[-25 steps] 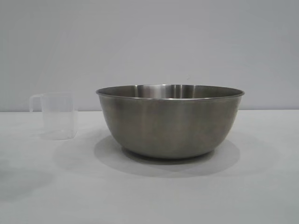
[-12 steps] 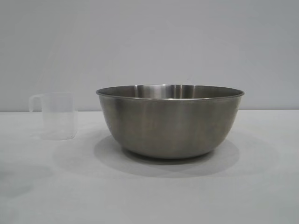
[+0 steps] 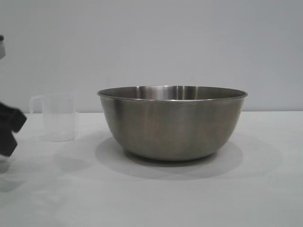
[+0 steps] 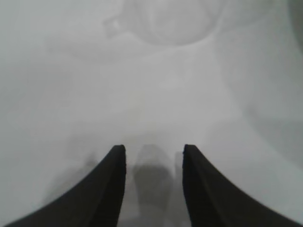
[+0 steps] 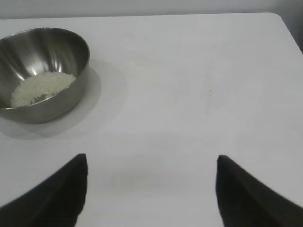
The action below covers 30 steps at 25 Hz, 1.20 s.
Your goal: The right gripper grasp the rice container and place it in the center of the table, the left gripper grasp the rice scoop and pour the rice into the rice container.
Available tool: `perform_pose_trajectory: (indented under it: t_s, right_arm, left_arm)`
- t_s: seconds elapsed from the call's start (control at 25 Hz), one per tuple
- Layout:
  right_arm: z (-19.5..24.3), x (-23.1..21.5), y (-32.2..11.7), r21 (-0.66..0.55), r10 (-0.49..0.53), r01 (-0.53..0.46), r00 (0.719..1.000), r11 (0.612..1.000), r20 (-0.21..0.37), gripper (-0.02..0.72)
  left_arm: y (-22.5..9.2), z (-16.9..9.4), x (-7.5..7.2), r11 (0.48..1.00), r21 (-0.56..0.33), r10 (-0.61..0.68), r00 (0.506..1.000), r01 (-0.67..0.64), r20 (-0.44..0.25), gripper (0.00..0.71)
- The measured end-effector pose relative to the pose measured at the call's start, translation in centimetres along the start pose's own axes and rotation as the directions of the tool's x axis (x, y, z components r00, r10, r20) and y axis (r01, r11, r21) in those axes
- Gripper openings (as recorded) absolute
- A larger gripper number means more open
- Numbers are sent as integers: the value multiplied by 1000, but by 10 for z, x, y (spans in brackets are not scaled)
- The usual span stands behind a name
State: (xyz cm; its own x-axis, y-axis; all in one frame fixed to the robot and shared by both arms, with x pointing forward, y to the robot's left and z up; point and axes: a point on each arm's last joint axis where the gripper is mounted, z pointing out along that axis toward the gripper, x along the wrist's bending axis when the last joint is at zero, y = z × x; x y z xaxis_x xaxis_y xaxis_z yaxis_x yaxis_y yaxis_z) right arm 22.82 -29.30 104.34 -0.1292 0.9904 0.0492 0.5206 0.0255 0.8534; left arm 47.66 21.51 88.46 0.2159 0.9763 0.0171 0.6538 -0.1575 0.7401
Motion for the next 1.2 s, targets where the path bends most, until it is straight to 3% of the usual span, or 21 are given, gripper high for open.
perform_pose_trajectory:
  t_s: [0.28, 0.48, 0.52, 0.68, 0.88, 0.92, 1.2]
  right_arm:
    - [0, 0, 0, 0, 0, 0, 1000, 1000, 0, 484]
    - [0, 0, 0, 0, 0, 0, 1000, 1000, 0, 484]
    - [0, 0, 0, 0, 0, 0, 1000, 1000, 0, 484]
    - [0, 0, 0, 0, 0, 0, 1000, 1000, 0, 484]
    - [0, 0, 0, 0, 0, 0, 1000, 1000, 0, 484]
    - [0, 0, 0, 0, 0, 0, 1000, 1000, 0, 484]
    - [0, 0, 0, 0, 0, 0, 1000, 1000, 0, 484]
  left_arm:
    - [32, -35, -7, 999, 24, 21, 996, -23, 89, 246]
    - [55, -61, -9, 999, -30, 33, 991, -30, 131, 246]
    - [59, -66, -9, 999, -40, 33, 990, -28, 139, 312]
    - [69, -86, -9, 997, -78, 38, 986, -26, 162, 458]
    - [74, -112, -8, 992, -124, 45, 981, -22, 186, 454]
    - [75, -119, -8, 991, -134, 47, 980, -21, 193, 493]
    - [72, -166, -5, 983, -183, 71, 968, -27, 242, 475]
